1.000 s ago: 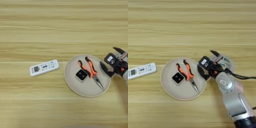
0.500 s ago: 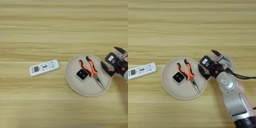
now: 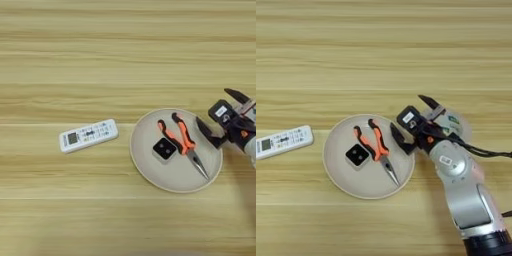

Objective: Move the objects on the table

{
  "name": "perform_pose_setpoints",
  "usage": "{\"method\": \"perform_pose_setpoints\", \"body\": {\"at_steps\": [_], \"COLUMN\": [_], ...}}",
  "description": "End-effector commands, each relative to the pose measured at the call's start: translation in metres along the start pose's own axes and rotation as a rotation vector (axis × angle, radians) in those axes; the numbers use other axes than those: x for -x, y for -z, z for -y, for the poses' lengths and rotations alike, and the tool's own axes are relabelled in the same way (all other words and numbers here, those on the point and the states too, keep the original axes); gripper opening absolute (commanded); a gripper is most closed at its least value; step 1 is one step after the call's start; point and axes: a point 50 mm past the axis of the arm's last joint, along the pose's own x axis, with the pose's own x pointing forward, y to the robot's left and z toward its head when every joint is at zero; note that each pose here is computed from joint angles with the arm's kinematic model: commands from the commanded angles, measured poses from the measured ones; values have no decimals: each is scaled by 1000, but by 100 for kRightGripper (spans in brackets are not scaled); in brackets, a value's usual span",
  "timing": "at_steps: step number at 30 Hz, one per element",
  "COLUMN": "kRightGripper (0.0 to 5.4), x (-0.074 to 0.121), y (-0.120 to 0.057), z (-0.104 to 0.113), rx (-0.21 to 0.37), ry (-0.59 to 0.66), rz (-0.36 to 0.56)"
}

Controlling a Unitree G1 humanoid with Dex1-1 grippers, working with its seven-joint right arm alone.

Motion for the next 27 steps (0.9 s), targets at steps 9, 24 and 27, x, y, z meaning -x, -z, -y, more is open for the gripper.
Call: {"method": "perform_pose_setpoints", "body": {"at_steps": [9, 24, 27], "kRightGripper": [538, 538, 538], "x": [-2, 0, -2], "y": [-31, -71, -76], "z": [23, 29, 28], "rx": [19, -112, -85], "ry": [96, 29, -7], "rz": [164, 478, 496]}}
